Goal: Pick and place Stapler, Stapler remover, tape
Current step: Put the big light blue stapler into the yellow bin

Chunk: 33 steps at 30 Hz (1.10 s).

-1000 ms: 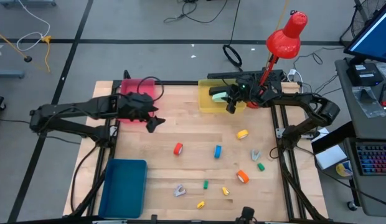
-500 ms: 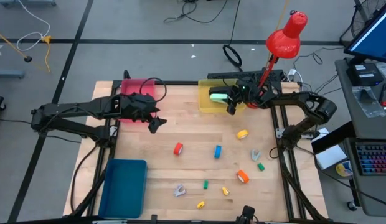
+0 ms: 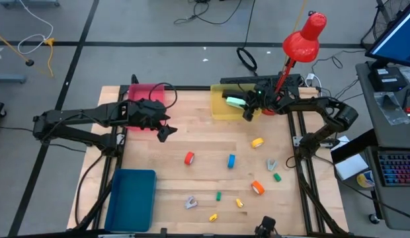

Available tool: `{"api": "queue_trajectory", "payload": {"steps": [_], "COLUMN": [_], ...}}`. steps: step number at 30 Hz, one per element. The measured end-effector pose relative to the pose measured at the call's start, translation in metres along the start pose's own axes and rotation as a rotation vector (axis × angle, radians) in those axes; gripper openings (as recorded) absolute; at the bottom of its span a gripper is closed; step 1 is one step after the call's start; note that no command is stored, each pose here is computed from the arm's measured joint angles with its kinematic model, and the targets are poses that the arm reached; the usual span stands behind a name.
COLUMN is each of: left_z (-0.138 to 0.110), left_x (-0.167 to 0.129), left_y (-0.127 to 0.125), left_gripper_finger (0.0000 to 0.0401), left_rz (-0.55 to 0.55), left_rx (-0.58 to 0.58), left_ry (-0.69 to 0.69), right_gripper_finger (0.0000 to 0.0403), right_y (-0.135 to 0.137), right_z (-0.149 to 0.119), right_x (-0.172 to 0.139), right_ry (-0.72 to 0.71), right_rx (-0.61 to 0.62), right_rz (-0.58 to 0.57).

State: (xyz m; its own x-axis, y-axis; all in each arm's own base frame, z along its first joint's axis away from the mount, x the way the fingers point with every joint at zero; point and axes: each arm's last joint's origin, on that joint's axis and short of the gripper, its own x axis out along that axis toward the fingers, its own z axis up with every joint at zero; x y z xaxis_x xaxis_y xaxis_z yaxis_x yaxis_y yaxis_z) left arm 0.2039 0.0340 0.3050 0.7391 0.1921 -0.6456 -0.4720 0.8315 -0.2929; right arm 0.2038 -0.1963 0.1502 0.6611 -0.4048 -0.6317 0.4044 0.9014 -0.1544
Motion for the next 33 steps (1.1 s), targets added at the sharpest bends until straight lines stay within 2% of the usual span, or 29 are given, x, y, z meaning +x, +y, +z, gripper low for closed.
{"api": "queue_trajectory", "payload": {"steps": [28, 33], "left_z": [0.0, 0.0], "left_x": [0.0, -0.0001], "left_y": [0.0, 0.0001], "left_gripper_finger": [0.0365, 0.0365], "left_rz": [0.0, 0.0], "left_rx": [0.005, 0.005], "left_ry": [0.0, 0.0], "right_gripper_finger": [0.0142, 0.0161], "right_y": [0.0007, -0.0003], "right_z": [-0.0015, -0.0015], "right_x": [-0.0001, -0.0002], "right_ry": [0.019, 0.029], "right_rx": [-0.032, -0.034], "right_rz": [0.005, -0.025]}}
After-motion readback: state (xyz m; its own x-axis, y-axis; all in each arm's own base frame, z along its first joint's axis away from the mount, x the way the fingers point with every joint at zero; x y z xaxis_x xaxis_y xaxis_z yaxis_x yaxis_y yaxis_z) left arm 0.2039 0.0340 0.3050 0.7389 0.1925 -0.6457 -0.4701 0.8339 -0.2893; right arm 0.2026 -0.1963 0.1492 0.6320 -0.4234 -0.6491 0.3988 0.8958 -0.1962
